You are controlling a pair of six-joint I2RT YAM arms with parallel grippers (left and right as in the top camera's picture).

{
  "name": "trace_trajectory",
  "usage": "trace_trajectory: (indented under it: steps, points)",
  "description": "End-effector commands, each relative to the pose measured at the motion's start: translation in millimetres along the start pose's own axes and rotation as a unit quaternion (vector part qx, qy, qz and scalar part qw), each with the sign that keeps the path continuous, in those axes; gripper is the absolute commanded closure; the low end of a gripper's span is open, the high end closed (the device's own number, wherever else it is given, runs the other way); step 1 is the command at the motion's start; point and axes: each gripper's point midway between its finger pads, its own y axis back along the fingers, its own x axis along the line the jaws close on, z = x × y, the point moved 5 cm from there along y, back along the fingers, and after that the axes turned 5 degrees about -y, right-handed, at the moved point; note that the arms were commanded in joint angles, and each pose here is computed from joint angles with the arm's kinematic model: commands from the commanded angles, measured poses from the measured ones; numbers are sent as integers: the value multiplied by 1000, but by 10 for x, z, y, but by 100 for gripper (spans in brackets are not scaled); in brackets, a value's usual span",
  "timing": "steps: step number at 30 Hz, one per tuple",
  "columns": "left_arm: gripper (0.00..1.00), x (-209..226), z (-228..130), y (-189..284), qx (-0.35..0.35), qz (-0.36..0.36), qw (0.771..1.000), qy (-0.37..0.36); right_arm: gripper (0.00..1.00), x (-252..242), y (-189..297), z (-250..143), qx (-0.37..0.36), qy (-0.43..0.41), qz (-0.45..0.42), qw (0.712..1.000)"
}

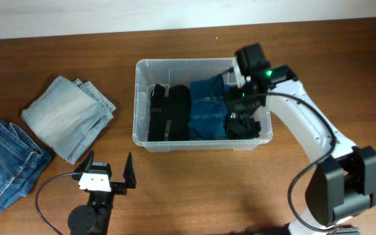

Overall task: Pack container
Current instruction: 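Lower the black garment into the container's right side and release, then raise the right gripper out of the container to the side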

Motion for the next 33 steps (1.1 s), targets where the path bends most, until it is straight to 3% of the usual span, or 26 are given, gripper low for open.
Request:
trace_trajectory:
  steps: [1, 20, 25, 33]
  points:
    - [1, 17, -21, -1, 0, 6, 1000, -7, 87, -26, 257, 175, -41, -4, -13, 999]
    - [0, 17, -21, -1, 0, 6, 1000, -7, 87, -32, -803, -170, 55, 7, -42, 998]
    - [0, 17, -21, -1, 0, 6, 1000, -7, 80, -27, -476, 53, 19, 4, -38, 999]
    - [0, 17, -21, -1, 0, 6, 1000, -7, 71, -161, 557, 439, -60, -20, -33, 997]
